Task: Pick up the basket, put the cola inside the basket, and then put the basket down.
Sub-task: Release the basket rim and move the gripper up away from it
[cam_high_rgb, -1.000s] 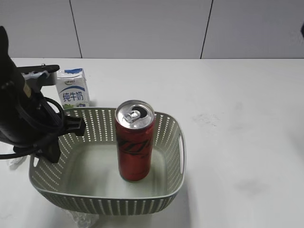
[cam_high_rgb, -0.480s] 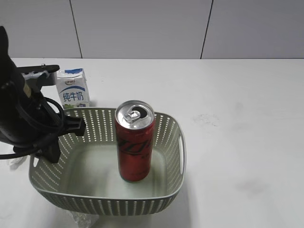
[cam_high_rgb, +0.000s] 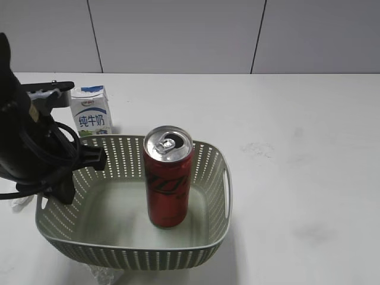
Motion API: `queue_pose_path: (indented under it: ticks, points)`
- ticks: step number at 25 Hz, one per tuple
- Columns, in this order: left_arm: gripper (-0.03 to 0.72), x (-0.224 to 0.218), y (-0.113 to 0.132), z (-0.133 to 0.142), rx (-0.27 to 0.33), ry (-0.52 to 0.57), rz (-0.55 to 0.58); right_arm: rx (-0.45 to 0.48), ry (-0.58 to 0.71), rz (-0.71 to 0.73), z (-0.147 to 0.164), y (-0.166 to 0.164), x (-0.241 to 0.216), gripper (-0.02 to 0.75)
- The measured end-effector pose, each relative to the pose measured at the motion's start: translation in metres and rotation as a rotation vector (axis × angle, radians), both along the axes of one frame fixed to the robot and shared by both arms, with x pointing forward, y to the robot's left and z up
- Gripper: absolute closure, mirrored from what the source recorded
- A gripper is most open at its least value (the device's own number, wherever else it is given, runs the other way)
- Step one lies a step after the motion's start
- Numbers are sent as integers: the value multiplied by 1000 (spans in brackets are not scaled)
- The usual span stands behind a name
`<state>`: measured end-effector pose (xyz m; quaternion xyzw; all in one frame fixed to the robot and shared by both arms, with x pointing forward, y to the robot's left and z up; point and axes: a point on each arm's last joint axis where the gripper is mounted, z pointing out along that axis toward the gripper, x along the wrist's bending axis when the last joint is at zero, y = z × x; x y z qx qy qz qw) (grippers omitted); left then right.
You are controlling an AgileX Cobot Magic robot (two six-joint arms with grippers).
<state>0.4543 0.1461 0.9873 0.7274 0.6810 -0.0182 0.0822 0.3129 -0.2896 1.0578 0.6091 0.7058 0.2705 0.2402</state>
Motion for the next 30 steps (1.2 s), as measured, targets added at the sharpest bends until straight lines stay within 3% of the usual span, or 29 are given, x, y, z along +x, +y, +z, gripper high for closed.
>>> queue_pose_path:
  ticks: [9, 19, 26, 30]
  points:
    - [692, 0, 0, 0, 2, 2, 0, 8, -123, -1, -26, -2, -33, 147]
    - [692, 4, -2, 4, -17, -13, 39, 22, -343, -2, -20, -4, -59, 152]
    - [692, 50, -32, 28, -42, -81, 34, 24, -393, -2, -20, -4, -66, 152]
    - [692, 82, -54, 27, -53, -99, 33, 24, -394, -2, -20, -4, -66, 154]
